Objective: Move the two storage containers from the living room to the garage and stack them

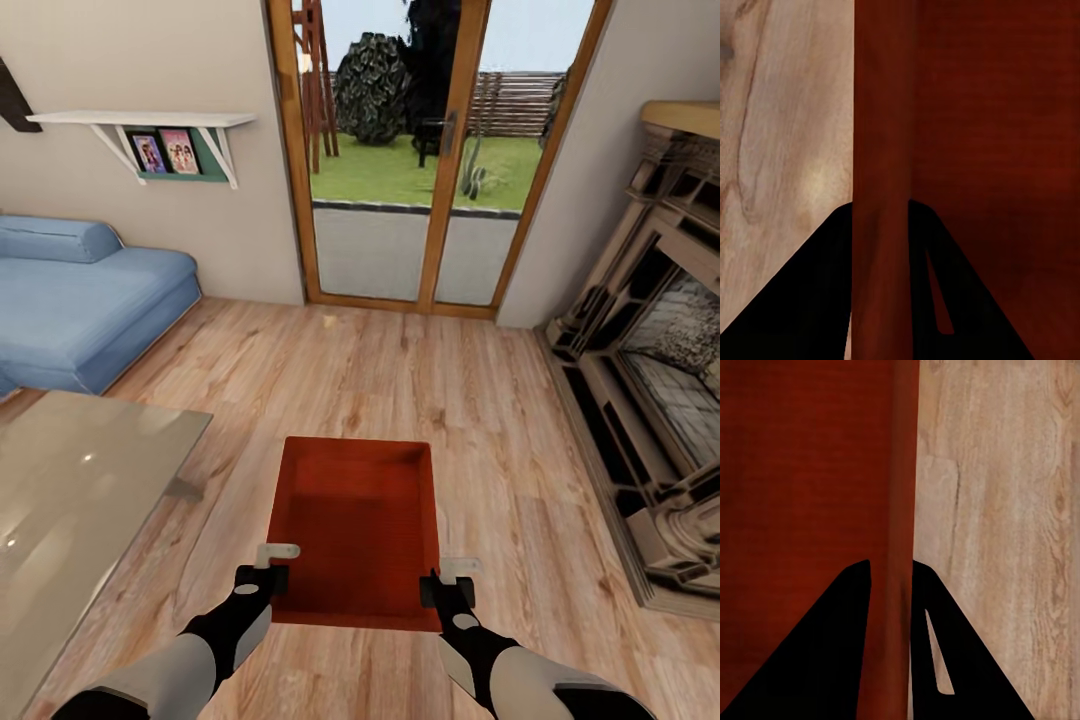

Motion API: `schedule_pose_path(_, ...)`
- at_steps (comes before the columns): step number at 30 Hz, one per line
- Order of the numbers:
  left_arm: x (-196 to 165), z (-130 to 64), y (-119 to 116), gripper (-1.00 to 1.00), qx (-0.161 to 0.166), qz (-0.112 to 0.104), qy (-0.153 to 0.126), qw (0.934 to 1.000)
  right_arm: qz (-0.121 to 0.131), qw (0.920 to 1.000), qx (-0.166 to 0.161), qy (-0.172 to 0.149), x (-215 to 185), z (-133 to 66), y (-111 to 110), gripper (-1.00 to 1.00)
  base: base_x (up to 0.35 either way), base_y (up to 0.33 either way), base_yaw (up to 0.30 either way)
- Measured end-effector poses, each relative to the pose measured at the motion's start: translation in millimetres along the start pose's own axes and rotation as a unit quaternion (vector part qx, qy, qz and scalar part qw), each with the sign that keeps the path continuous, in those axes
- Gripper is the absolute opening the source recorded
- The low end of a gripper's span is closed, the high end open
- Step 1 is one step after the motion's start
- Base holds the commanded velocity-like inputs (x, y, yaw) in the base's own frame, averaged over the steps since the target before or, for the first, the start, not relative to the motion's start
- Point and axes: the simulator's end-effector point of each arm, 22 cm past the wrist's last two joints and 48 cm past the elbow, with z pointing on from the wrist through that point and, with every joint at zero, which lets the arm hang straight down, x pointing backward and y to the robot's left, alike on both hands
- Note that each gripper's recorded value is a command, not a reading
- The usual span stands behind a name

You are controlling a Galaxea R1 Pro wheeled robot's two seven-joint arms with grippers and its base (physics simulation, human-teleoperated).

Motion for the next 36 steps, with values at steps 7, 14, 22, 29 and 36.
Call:
schedule_pose_path(7,-2.6,-1.6,0.1,-1.00,0.000,-0.001,-0.002,1.0000,0.000,1.0000,0.000,-0.002,-3.1,-0.9,-0.3,-1.00,0.000,0.000,0.091)
schedule_pose_path(14,-5.1,-3.0,-0.2,-1.00,0.001,-0.002,-0.005,1.0000,0.000,1.0000,-0.002,-0.005,-6.0,-1.6,-1.0,-1.00,0.000,0.000,0.091)
schedule_pose_path(22,-7.6,-4.1,-0.6,-1.00,0.001,-0.002,-0.007,1.0000,0.001,1.0000,-0.003,-0.008,-8.4,-2.1,-1.7,-1.00,0.000,0.000,0.091)
schedule_pose_path(29,-8.9,-5.0,-0.7,-1.00,0.001,-0.002,-0.008,1.0000,0.000,1.0000,-0.003,-0.009,-10.0,-2.6,-2.1,-1.00,0.000,0.000,0.091)
schedule_pose_path(36,-7.0,-5.1,-0.4,-1.00,0.000,-0.006,-0.006,1.0000,-0.001,1.0000,-0.004,-0.008,-10.0,-2.4,-1.7,-1.00,0.000,0.000,0.091)
